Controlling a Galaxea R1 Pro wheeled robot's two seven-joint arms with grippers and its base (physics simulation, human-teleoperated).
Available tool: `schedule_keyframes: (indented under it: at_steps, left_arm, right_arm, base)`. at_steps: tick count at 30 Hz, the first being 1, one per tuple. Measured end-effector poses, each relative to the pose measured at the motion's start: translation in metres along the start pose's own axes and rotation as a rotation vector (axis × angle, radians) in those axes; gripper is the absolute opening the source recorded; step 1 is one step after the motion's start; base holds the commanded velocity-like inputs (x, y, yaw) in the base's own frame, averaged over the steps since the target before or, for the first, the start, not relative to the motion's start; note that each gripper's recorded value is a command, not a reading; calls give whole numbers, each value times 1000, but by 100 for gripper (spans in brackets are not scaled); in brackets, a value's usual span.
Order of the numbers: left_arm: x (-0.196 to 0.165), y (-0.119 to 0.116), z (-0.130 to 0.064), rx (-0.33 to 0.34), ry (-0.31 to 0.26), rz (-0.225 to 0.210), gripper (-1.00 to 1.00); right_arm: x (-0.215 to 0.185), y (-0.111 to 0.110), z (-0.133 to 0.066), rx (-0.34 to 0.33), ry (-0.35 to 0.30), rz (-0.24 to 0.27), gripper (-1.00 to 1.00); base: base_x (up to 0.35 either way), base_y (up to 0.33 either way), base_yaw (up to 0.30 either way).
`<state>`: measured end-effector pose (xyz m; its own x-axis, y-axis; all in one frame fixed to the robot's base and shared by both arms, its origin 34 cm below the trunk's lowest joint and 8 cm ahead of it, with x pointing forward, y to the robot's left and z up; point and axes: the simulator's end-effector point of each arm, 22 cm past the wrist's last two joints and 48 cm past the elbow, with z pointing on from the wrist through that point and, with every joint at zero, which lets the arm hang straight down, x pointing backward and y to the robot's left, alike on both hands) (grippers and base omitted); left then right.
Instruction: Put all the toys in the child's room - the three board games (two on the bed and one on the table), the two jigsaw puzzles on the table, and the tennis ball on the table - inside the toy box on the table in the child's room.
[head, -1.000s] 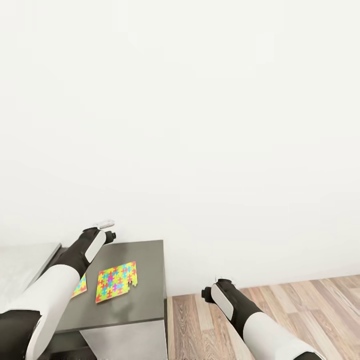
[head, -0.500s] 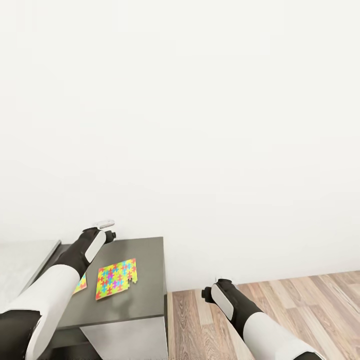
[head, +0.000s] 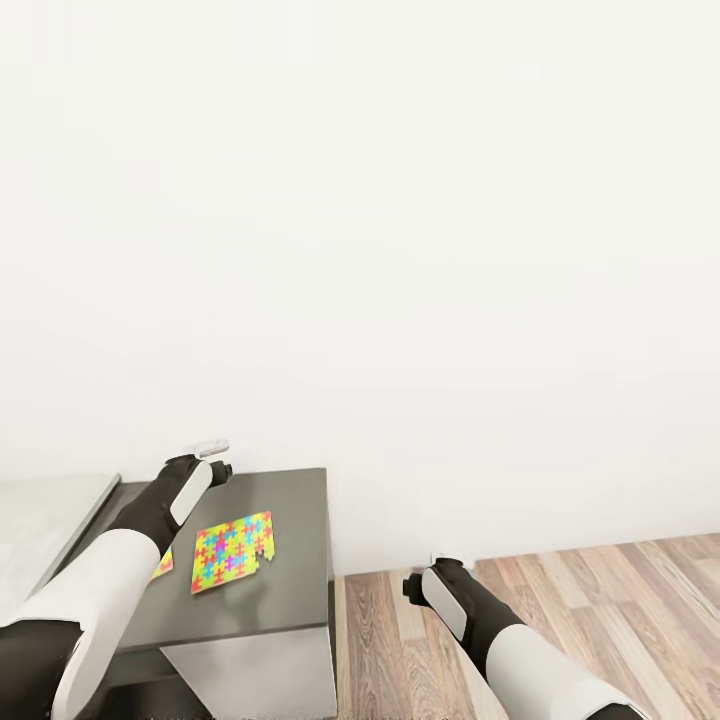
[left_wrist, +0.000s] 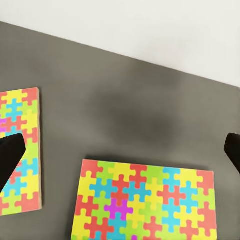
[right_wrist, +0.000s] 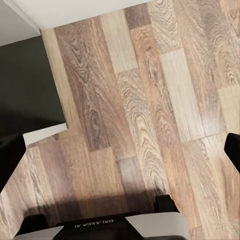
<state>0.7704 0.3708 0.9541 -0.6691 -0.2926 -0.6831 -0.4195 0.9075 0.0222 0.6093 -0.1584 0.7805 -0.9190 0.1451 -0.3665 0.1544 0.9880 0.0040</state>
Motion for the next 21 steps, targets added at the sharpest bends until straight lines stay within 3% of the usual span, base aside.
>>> schedule_keyframes:
  at_steps: [9, 21]
  left_arm:
    - [-4, 0, 7, -5, -38, -15, 100]
    - [2, -3, 15, -5, -42, 10, 100]
  right_arm:
    - [6, -1, 6, 2, 15, -1, 100]
    - [14, -2, 13, 6, 34, -3, 100]
  base:
    - [0, 0, 0]
    - [0, 0, 0]
